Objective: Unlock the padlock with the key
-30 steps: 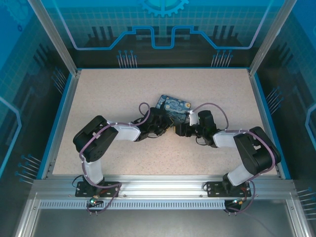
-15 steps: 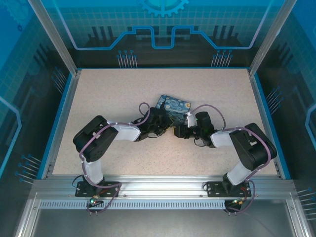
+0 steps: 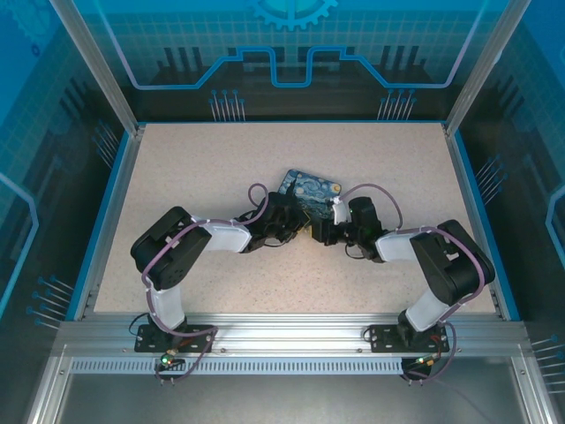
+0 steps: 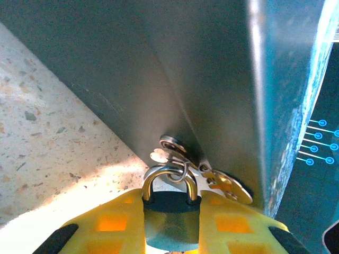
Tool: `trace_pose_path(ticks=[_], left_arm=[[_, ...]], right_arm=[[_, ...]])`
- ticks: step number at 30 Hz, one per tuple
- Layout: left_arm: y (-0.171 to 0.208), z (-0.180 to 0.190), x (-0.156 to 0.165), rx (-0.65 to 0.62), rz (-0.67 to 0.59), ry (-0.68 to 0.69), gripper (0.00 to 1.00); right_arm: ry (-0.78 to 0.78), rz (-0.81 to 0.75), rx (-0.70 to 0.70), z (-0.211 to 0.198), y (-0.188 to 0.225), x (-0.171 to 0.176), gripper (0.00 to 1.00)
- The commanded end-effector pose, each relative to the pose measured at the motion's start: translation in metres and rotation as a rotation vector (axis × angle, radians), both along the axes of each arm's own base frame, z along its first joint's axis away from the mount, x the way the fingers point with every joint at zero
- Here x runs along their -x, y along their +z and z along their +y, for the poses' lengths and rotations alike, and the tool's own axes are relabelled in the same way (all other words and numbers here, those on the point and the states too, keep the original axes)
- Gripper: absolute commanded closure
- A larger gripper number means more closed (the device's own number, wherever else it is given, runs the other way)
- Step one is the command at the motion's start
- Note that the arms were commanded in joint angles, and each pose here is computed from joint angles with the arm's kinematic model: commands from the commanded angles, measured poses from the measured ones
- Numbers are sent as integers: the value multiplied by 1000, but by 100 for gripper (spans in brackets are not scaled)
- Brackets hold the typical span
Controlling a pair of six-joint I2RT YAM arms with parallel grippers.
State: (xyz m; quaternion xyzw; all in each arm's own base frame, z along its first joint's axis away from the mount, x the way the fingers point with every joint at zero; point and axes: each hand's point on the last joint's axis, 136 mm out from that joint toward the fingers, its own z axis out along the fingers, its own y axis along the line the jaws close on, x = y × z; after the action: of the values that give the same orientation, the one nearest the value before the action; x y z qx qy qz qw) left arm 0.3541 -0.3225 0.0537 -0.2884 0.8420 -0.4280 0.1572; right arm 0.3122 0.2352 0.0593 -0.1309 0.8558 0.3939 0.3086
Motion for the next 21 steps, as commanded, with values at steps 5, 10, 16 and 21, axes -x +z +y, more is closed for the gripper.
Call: trace_pose_path(ticks=[5, 10, 16, 21], left_arm=[[22, -8, -6, 57, -36, -13, 98], [22, -8, -6, 54, -36, -10, 98], [21, -10, -5, 54, -32, -23, 98], [19, -11, -5, 59, -24, -26, 98]], right_arm=[[17, -18, -7, 8, 6, -5, 97], [20, -14, -6, 7, 5, -2, 100], [7, -37, -26, 10, 14, -8, 100], [26, -102, -18, 15, 24, -15, 100]])
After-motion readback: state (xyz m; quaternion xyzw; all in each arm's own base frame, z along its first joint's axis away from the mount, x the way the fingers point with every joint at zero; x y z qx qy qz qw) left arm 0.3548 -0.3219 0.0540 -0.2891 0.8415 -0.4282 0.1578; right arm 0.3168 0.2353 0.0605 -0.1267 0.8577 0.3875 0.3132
